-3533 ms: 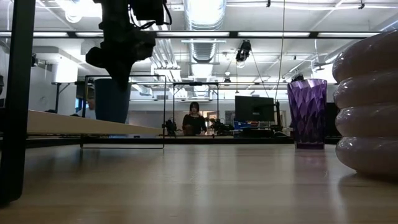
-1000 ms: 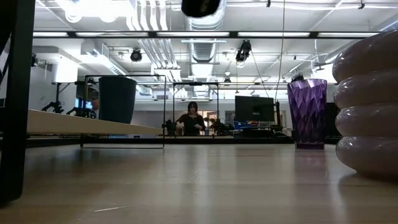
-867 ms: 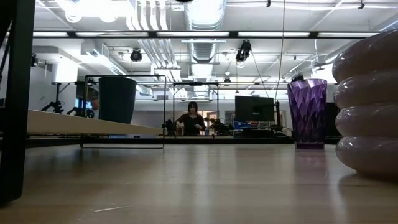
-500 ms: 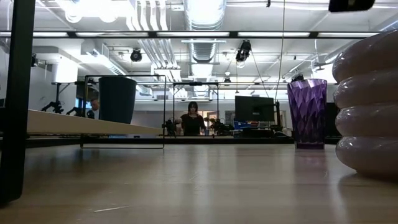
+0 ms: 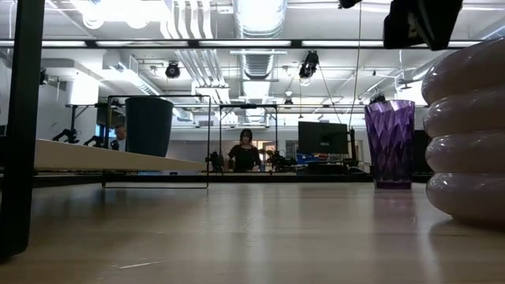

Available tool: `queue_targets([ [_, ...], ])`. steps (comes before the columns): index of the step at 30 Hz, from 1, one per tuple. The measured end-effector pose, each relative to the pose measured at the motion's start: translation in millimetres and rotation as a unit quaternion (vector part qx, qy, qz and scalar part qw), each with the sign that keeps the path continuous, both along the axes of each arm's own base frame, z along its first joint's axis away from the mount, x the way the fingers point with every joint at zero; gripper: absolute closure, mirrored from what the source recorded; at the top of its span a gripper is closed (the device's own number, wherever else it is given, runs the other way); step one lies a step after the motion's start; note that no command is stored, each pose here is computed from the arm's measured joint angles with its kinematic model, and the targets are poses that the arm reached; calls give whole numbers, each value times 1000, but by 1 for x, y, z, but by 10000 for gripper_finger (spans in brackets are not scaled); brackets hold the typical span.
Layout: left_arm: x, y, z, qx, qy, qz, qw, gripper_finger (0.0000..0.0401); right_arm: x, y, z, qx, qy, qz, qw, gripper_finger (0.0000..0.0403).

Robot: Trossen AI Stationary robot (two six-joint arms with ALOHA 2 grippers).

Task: Stack small to large cups/mugs on shelf
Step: Put the purple mug on the shelf

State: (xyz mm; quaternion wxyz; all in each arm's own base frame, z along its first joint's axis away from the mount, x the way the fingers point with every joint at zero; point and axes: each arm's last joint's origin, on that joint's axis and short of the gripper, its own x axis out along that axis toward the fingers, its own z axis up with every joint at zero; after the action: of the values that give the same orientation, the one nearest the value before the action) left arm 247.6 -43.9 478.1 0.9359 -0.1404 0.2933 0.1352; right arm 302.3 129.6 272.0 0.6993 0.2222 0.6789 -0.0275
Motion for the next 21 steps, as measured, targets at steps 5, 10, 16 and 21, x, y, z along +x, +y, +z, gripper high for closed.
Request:
queue_targets([
  [5,-1,0,-5,6,29,-1,1000,318,7,5,-5,-16,38,5,999,360],
  [10,-2,0,-6,7,36,-1,999,318,5,10,-8,-22,52,13,998,360],
  [16,-2,0,-6,8,36,-2,999,318,1,19,-10,-25,54,26,998,360],
  [21,-1,0,-6,16,36,-9,999,318,0,22,-12,-40,47,33,998,360],
])
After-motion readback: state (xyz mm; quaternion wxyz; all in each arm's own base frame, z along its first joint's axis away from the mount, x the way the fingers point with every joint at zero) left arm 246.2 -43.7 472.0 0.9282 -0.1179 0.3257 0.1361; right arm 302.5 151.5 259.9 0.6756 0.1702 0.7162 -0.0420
